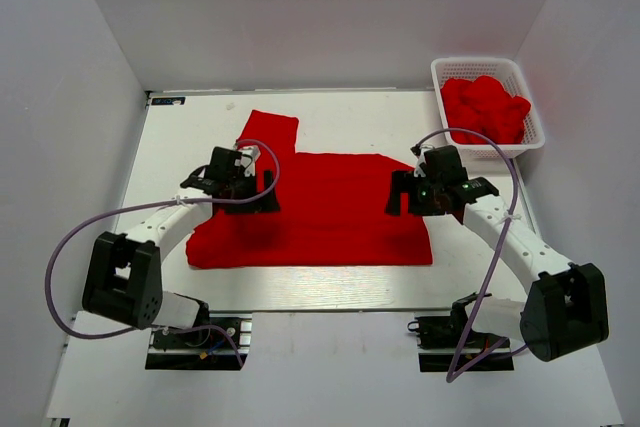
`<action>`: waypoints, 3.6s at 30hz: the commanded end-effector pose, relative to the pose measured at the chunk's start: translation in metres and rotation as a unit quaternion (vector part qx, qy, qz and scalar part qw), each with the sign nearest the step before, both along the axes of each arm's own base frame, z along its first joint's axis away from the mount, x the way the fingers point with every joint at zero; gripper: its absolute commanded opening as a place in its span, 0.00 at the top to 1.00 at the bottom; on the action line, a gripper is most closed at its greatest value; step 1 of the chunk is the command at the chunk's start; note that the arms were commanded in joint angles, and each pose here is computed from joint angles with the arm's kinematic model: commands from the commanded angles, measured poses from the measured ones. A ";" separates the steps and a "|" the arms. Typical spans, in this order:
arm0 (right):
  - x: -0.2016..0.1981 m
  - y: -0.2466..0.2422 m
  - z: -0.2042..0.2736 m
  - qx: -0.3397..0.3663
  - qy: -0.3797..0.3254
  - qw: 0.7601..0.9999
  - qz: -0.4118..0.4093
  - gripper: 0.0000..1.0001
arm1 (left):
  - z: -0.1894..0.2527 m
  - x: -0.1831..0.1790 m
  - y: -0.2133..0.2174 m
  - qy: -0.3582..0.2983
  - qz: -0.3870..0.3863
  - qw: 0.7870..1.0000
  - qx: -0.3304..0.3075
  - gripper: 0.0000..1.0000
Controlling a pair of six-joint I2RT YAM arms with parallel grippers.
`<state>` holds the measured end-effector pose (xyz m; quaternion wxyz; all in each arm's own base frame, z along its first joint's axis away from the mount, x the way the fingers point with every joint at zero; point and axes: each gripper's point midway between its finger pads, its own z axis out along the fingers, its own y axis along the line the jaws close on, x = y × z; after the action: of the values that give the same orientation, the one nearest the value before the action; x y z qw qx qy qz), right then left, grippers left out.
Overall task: Fold and stack the t-shirts
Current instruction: Fold the flattened tshirt in 1/3 of the way, then grap the side of the flattened tshirt furthest away from the robot with both arms
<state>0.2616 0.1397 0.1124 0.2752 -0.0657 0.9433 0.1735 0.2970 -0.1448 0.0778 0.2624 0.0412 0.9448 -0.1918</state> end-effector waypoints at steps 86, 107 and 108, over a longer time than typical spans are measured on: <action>0.123 0.006 0.011 -0.028 -0.030 0.996 -0.085 0.10 | -0.006 0.406 0.070 -0.258 0.153 0.945 0.126 0.01; 0.129 0.012 0.005 -0.015 -0.018 0.997 -0.074 0.10 | -0.076 0.344 0.060 -0.143 0.056 0.967 0.202 0.30; 0.128 0.012 0.005 -0.016 -0.016 0.997 -0.073 0.10 | -0.084 0.338 0.060 -0.129 0.059 0.969 0.201 0.30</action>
<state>0.3736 0.1487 0.1003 0.2749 -0.0019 0.9527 0.1295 0.6797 -0.0877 0.0253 0.4710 0.0515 0.8804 0.0193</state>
